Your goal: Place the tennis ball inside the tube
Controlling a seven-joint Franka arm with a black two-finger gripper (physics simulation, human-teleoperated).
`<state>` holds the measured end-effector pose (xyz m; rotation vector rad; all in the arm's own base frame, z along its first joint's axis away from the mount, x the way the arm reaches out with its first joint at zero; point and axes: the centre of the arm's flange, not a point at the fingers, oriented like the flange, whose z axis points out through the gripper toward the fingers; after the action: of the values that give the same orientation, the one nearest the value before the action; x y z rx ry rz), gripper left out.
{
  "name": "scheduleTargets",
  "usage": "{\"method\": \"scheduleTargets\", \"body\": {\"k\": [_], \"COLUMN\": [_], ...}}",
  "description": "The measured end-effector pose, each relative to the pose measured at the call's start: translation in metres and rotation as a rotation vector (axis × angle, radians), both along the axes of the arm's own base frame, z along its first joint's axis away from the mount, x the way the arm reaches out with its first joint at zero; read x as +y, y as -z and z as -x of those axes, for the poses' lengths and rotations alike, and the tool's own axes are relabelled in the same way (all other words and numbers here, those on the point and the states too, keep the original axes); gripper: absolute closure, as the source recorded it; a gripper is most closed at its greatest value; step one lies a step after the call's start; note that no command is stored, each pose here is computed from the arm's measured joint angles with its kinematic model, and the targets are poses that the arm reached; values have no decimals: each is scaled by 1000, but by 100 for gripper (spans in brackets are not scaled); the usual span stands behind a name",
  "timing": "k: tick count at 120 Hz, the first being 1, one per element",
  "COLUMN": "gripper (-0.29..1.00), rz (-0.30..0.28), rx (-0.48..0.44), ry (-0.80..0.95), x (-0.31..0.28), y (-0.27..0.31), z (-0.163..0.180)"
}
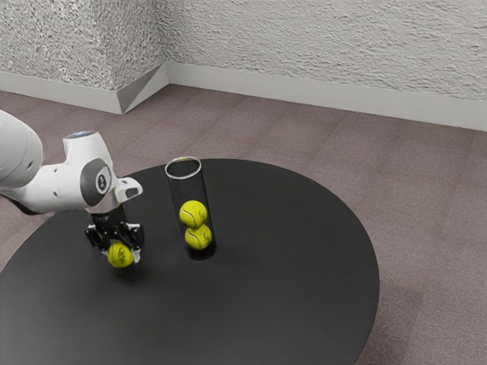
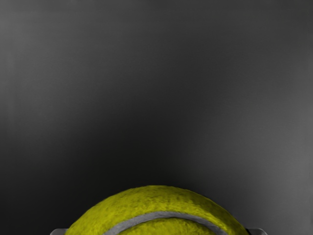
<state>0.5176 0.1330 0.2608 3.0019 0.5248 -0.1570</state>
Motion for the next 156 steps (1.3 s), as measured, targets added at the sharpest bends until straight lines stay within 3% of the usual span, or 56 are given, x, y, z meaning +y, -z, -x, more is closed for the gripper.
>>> {"method": "scheduleTargets", "body": {"k": [31, 74, 104, 129, 156], "gripper": [32, 32, 33, 33, 30], "rz": [-117, -293, -360, -418, -442], "rx": [-123, -173, -147, -177, -217], "ry": [122, 214, 217, 226, 267], "x": [4, -26, -53, -74, -98], "y": [-106, -239, -260, -276, -273], "z": [-36, -48, -47, -57, -72]}}
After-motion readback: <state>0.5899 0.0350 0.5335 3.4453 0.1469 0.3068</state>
